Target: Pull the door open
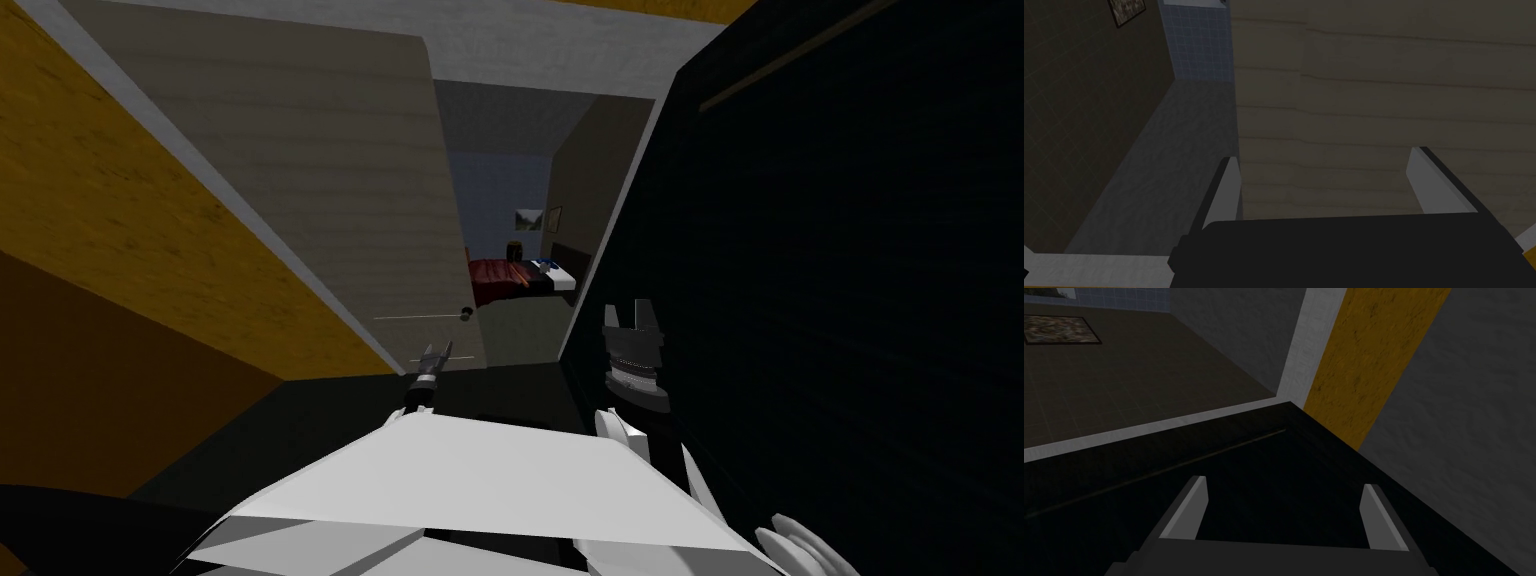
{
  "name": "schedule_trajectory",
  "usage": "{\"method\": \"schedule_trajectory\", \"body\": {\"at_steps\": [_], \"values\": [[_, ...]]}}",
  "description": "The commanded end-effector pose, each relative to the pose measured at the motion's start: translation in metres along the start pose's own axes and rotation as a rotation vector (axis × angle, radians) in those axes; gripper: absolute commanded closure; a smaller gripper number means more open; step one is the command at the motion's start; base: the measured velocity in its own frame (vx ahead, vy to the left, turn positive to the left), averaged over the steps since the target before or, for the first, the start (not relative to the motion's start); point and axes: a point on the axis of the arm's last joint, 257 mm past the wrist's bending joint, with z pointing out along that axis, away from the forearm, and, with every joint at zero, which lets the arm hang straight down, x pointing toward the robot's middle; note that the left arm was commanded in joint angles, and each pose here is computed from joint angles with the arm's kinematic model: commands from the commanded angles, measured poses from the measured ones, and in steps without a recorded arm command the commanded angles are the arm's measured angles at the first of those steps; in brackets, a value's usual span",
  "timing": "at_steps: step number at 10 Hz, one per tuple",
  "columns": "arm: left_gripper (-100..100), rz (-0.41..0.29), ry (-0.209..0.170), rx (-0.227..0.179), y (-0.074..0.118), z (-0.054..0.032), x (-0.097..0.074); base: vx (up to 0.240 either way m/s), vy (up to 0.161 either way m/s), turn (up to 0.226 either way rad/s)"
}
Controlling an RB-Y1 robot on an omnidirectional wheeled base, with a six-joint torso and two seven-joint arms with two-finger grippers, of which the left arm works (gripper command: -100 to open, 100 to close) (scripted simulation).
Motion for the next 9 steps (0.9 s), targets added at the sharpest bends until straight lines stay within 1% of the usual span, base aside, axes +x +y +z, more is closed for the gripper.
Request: {"method": "schedule_trajectory", "body": {"at_steps": [1, 2, 3, 5, 6, 7, 9], "values": [[-100, 0.027, 0.015, -0.003, 0.0, -0.0042, 0.008, 0.085, 0.012, -0.043], [-100, 0.042, 0.025, -0.005, 0.0, -0.0062, 0.014, 0.094, 0.005, -0.043], [-100, 0.065, 0.04, -0.008, -0.001, -0.0095, 0.022, 0.118, 0.025, -0.057], [-100, 0.087, 0.056, -0.01, -0.002, -0.0129, 0.031, 0.096, 0.025, -0.037], [-100, 0.106, 0.07, -0.011, -0.003, -0.0162, 0.038, 0.1, 0.029, -0.048], [-100, 0.113, 0.075, -0.011, -0.004, -0.0175, 0.041, 0.093, 0.022, -0.039], [-100, 0.139, 0.096, -0.012, -0.007, -0.0226, 0.053, 0.094, 0.017, -0.039]]}}
